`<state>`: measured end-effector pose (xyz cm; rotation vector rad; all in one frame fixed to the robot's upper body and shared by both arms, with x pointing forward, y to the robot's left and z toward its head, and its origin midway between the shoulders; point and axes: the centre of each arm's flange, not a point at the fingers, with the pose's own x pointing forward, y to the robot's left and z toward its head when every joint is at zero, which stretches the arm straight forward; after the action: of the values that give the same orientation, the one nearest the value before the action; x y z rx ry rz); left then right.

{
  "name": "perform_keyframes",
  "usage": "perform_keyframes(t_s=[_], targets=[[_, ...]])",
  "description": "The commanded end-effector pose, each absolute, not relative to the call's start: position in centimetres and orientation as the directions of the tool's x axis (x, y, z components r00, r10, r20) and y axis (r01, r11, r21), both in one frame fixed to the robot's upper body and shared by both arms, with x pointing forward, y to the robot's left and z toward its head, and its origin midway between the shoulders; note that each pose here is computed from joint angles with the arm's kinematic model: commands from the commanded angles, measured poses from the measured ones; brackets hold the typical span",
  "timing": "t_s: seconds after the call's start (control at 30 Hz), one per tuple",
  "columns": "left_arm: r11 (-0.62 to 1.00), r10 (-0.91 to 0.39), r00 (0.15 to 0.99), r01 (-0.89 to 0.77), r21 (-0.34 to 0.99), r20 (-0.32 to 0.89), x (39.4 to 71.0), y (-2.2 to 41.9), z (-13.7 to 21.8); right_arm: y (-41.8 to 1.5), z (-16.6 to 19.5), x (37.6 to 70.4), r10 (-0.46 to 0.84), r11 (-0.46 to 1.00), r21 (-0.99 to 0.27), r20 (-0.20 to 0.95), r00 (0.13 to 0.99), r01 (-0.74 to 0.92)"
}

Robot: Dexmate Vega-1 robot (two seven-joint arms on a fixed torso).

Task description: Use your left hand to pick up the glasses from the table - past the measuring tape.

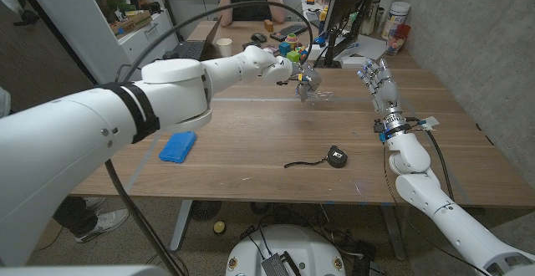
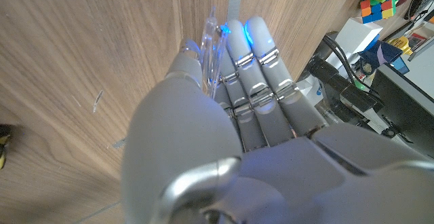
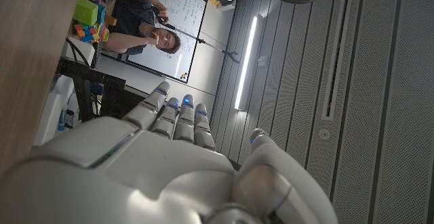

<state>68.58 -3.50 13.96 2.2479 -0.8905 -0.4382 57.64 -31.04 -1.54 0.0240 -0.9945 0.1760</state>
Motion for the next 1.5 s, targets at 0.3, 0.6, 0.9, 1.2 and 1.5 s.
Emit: perform_keyframes(t_s=[0.3, 0.6, 0.9, 1.2, 1.5], targets=[[-0.475, -0.730, 0.683, -0.502, 0.723, -0.005, 67.7, -2.6, 16.0, -30.8, -1.2, 57.9, 0.142, 0.985, -0.065, 0.835, 0.532, -0.161], [-0.453, -0.735, 0.678, -0.510, 0.731, 0.017, 67.4, -2.0, 16.8, -30.6, -1.1, 58.2, 0.150, 0.984, -0.075, 0.835, 0.529, -0.161], [-0.400, -0.750, 0.659, -0.513, 0.760, 0.050, 66.9, -1.7, 18.2, -30.6, -1.0, 58.3, 0.145, 0.984, -0.067, 0.834, 0.533, -0.164], [-0.343, -0.767, 0.635, -0.521, 0.781, 0.087, 66.1, -1.5, 19.7, -30.7, -1.0, 58.4, 0.143, 0.984, -0.065, 0.835, 0.531, -0.164], [-0.300, -0.779, 0.615, -0.532, 0.791, 0.118, 65.2, -1.2, 20.8, -30.7, -1.0, 58.4, 0.143, 0.985, -0.065, 0.837, 0.529, -0.163]])
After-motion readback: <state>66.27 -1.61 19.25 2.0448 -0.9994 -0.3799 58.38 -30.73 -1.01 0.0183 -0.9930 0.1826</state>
